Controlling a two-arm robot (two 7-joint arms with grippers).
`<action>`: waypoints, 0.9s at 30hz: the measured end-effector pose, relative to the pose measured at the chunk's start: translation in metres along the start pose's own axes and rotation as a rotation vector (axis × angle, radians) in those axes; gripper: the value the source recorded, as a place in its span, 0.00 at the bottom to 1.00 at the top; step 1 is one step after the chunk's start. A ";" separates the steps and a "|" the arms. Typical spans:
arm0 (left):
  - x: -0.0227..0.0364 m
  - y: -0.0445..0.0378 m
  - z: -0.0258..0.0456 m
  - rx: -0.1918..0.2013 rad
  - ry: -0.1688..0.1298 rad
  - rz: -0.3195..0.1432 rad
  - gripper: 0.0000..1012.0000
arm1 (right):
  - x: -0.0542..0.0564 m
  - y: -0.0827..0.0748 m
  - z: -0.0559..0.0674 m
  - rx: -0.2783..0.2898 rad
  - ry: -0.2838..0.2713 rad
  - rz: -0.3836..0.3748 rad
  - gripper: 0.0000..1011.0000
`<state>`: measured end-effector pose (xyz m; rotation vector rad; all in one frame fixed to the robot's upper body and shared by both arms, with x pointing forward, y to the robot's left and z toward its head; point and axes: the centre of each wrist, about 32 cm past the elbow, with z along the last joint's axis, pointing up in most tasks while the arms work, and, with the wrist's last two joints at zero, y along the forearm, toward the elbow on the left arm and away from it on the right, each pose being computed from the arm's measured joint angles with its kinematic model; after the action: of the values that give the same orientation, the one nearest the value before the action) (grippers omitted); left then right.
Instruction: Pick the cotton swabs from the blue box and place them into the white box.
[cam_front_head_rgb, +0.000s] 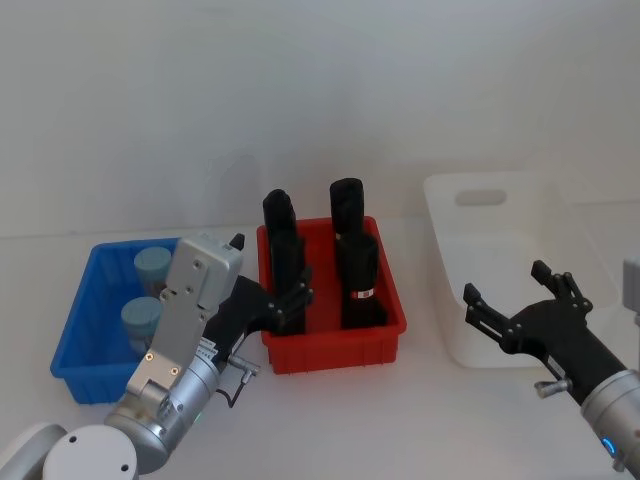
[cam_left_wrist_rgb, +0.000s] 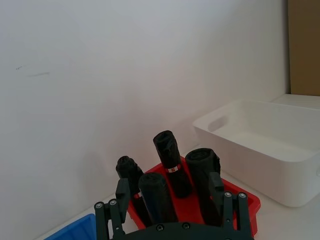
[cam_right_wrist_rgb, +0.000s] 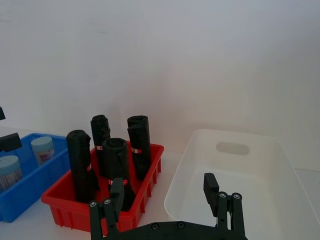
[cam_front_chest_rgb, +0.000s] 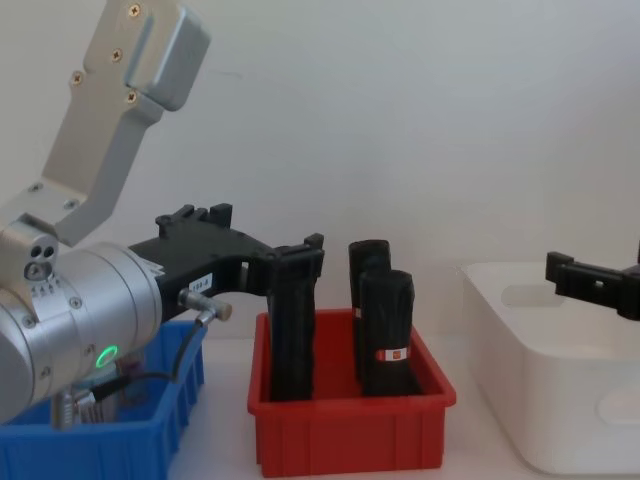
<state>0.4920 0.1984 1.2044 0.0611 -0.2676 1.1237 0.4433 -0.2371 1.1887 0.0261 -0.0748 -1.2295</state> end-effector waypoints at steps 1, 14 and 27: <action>0.0000 0.0000 0.0000 0.000 0.000 0.000 0.99 | 0.000 0.000 0.000 0.000 0.000 0.000 0.99; 0.0000 0.0000 0.0000 0.000 0.000 0.000 0.99 | 0.000 0.000 0.000 0.000 0.000 0.000 0.99; 0.0000 0.0000 0.0000 0.000 0.000 0.000 0.99 | 0.000 0.000 0.000 0.000 0.000 0.000 0.99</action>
<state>0.4920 0.1984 1.2044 0.0611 -0.2676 1.1237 0.4433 -0.2371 1.1887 0.0260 -0.0748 -1.2295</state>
